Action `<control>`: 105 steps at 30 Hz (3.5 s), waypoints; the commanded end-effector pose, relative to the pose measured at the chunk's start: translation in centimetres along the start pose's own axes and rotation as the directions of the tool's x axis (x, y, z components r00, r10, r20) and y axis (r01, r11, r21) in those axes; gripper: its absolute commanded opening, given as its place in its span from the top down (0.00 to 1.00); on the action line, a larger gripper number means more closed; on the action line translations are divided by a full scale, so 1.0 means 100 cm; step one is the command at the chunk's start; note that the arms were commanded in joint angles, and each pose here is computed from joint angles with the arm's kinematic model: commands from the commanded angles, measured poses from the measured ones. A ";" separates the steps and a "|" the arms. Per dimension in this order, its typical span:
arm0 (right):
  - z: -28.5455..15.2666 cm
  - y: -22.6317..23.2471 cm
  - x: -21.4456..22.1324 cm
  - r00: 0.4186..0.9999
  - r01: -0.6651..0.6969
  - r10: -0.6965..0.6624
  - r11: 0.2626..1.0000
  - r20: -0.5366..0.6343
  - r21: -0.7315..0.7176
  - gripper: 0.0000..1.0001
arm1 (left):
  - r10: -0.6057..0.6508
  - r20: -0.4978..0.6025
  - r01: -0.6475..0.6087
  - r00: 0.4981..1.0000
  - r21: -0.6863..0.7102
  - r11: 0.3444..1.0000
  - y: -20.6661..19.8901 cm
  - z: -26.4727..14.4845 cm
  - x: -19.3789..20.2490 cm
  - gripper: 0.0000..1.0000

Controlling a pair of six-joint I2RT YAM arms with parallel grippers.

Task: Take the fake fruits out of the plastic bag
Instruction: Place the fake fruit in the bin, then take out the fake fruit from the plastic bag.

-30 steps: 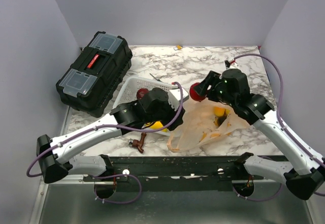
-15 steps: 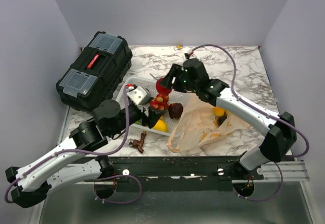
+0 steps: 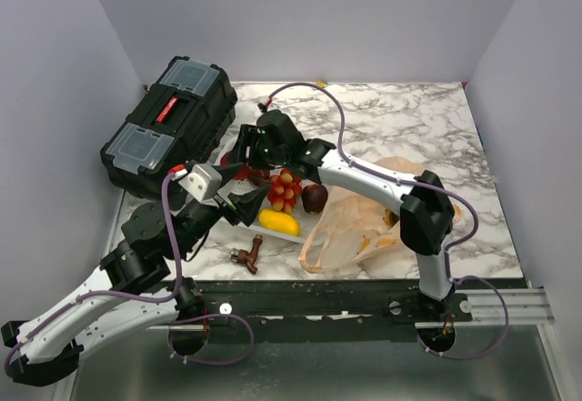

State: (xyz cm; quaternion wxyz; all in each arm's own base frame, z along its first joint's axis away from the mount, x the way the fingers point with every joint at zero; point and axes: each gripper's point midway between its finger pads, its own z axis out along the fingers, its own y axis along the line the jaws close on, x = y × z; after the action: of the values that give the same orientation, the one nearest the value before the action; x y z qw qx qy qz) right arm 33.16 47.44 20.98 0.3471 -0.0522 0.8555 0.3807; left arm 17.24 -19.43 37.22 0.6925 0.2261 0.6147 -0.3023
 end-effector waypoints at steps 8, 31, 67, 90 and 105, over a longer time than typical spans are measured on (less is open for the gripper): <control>0.051 -0.017 0.047 0.992 0.042 -0.037 0.998 -0.121 0.038 0.78 | 0.020 0.032 -0.018 0.999 -0.058 0.998 0.012 -0.001 -0.007 0.28; 0.047 -0.024 0.055 0.989 0.097 -0.085 0.990 -0.121 0.101 0.26 | 0.024 0.006 -0.023 1.000 -0.060 0.998 0.012 0.004 -0.001 0.28; -0.227 -0.101 -0.020 0.964 -0.001 -0.104 0.919 0.246 0.393 0.13 | 0.034 -0.269 0.012 0.962 0.167 0.986 -0.040 0.041 0.062 0.20; -0.282 -0.219 0.062 0.938 -0.265 0.060 0.757 0.340 0.597 0.34 | 0.076 -0.705 0.141 0.705 0.243 0.960 -0.078 0.069 0.179 0.20; -0.254 -0.266 0.069 0.956 -0.272 0.106 0.664 0.272 0.697 0.38 | 0.140 -0.831 0.230 0.538 0.305 0.924 -0.113 0.069 0.204 0.69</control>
State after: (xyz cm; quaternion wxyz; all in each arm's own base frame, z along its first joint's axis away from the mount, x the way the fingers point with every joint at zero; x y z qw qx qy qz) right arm 22.56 12.16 13.22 0.4001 0.2245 0.8878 0.0356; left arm 17.04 -33.89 16.79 0.2700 0.4401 0.8149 -0.2633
